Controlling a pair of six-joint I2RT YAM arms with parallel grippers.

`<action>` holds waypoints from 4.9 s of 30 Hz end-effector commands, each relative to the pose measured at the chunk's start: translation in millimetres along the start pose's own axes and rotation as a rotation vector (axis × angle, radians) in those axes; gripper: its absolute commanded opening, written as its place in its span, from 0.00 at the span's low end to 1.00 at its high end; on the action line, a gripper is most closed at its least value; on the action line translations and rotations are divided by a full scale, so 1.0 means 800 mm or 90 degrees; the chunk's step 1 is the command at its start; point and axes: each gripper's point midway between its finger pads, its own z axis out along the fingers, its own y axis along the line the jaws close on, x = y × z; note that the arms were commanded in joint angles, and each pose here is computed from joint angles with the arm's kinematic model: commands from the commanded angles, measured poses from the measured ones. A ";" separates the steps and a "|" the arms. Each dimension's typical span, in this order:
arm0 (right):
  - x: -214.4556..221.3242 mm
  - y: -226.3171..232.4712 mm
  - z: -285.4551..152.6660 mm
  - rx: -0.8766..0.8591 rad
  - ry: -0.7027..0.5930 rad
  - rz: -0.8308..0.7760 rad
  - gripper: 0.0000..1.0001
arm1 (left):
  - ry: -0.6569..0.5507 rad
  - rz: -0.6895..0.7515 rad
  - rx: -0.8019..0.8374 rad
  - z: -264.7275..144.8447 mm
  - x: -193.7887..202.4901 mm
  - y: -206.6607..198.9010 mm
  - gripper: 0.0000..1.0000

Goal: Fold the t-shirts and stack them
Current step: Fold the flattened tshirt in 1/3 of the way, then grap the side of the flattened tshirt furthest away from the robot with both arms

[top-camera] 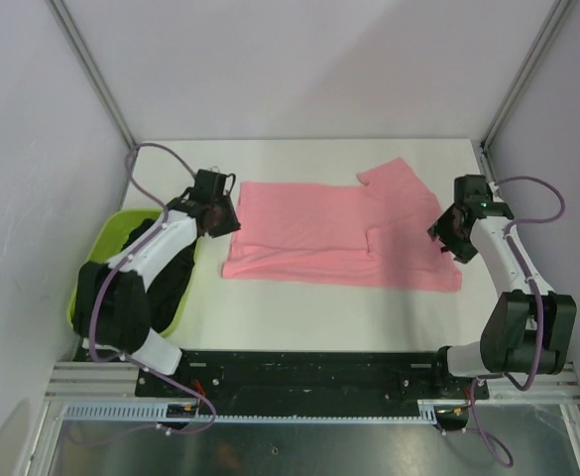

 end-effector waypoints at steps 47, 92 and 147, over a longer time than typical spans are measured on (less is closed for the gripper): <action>0.097 0.080 0.034 -0.044 0.021 -0.168 0.69 | 0.108 0.057 -0.146 0.099 0.042 0.032 0.34; 0.029 0.123 0.015 -0.169 -0.067 -0.147 0.75 | 0.002 0.066 -0.092 0.074 -0.065 -0.012 0.59; -0.162 0.342 0.193 -0.249 -0.143 -0.142 0.73 | -0.016 -0.031 -0.041 0.271 -0.169 -0.036 0.00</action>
